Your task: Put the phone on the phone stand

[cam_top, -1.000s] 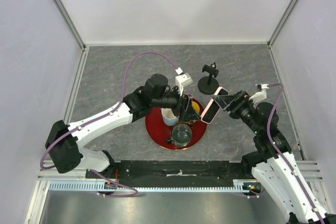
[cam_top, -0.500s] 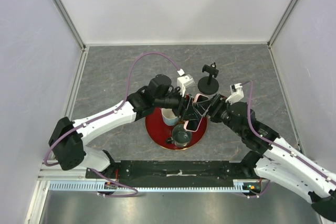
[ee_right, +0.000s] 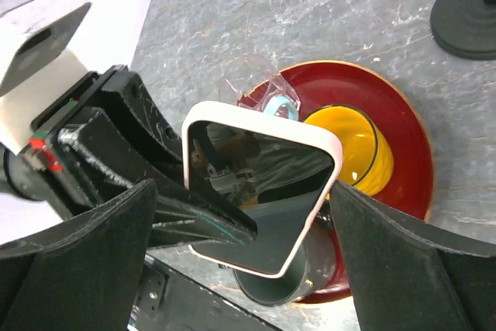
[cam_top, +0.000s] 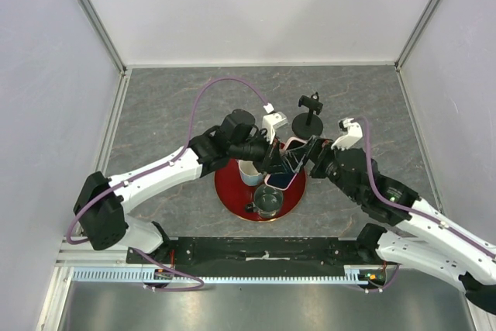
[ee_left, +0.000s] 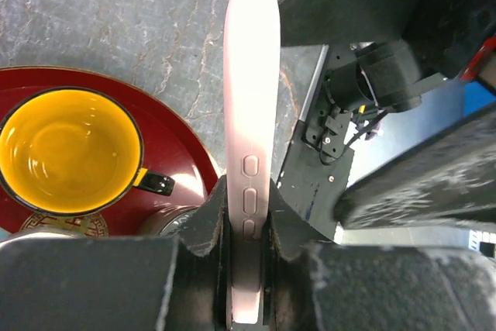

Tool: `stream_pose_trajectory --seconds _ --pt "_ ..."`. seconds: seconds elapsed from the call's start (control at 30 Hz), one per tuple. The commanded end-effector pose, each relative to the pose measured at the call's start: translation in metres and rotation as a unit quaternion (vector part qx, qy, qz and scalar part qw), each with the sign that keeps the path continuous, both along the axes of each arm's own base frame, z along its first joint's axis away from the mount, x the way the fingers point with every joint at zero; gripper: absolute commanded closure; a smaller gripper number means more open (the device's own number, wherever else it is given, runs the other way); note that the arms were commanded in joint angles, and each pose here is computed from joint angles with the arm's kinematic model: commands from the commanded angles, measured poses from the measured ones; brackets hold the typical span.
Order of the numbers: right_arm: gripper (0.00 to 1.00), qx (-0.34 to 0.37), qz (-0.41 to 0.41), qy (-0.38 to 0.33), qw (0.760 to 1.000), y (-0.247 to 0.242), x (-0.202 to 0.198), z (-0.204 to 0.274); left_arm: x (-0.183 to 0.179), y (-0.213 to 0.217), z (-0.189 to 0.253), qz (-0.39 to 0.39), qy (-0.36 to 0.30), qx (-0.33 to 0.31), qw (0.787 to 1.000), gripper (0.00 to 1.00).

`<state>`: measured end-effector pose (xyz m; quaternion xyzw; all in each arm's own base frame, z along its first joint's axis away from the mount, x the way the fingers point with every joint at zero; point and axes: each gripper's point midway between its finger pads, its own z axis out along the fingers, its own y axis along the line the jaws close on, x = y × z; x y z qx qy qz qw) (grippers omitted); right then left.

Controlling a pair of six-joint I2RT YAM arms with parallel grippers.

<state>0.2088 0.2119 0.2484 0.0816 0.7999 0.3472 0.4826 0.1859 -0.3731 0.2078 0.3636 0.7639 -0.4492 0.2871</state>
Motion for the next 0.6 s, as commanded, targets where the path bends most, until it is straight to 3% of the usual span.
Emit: stream_pose_trajectory --seconds 0.0,0.13,0.23,0.4,0.57 --pt "0.02 -0.060 0.038 -0.071 0.995 -0.020 -0.014 0.038 -0.012 -0.005 0.043 -0.040 -0.037 -0.063 0.997 0.98" --pt "0.02 -0.081 0.116 -0.108 0.984 -0.023 -0.040 0.041 -0.019 -0.002 0.058 -0.059 -0.039 -0.090 0.993 0.98" --pt "0.02 -0.071 0.226 -0.133 0.962 -0.003 -0.069 0.040 -0.026 0.006 0.076 -0.078 -0.033 -0.134 0.987 0.98" --pt "0.04 -0.023 0.374 -0.106 0.921 0.042 -0.106 0.018 -0.036 0.020 0.116 -0.118 -0.041 -0.238 0.963 0.98" --pt "0.07 -0.001 0.369 -0.137 0.919 0.051 -0.100 0.022 -0.047 0.026 0.128 -0.140 -0.055 -0.264 0.953 0.98"
